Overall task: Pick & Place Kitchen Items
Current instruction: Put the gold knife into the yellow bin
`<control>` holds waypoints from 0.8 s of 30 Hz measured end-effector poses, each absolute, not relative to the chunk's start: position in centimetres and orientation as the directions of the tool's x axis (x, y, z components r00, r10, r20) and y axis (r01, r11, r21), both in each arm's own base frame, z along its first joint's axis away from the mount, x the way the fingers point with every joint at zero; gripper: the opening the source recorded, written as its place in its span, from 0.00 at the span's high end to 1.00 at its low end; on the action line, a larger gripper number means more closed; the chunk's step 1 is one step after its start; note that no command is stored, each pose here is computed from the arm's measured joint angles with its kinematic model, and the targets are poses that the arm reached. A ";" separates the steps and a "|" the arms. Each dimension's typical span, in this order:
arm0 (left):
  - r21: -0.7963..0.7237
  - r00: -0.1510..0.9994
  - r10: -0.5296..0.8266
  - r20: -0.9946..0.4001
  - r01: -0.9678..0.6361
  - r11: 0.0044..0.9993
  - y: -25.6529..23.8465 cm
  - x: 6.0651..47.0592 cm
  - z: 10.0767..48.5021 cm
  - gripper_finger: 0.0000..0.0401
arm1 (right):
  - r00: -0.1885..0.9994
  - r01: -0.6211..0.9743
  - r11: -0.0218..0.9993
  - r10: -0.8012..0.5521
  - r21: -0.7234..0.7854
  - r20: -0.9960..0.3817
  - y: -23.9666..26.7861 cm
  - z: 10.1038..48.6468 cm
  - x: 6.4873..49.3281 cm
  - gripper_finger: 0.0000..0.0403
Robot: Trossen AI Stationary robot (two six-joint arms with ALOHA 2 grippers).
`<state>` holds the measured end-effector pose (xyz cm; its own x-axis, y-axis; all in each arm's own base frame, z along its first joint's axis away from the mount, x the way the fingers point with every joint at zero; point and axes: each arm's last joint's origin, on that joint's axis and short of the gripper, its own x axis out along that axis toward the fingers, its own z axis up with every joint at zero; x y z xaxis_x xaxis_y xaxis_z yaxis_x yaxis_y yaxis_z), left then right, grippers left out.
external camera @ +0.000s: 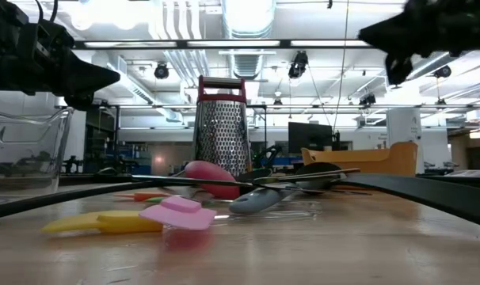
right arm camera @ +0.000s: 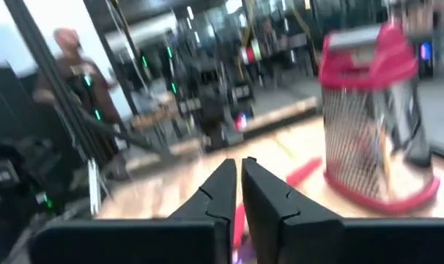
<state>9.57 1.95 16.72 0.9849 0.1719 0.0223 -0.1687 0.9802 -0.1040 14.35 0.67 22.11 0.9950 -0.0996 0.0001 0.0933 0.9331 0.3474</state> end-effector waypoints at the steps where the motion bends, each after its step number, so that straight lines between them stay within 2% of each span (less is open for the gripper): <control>1: -0.104 0.985 0.172 0.022 -0.169 0.980 2.0 9.6 16.7 0.94 | 0.994 0.108 0.931 -0.099 0.347 -0.044 0.7 22.4 15.0 0.90; 10: -0.104 0.985 0.172 0.023 -0.169 0.980 2.0 9.6 16.7 0.94 | 0.884 0.246 0.935 -0.108 0.255 -0.455 1.3 23.9 22.1 0.71; 19: -0.104 0.985 0.172 0.023 -0.169 0.980 2.0 9.6 16.7 0.94 | 0.714 0.276 0.948 -0.092 0.158 -0.694 2.6 21.1 28.1 0.55; 24: -0.104 0.985 0.172 0.022 -0.169 0.980 2.0 9.6 16.7 0.94 | 0.549 0.321 0.937 -0.066 0.137 -0.833 3.3 19.6 29.9 0.51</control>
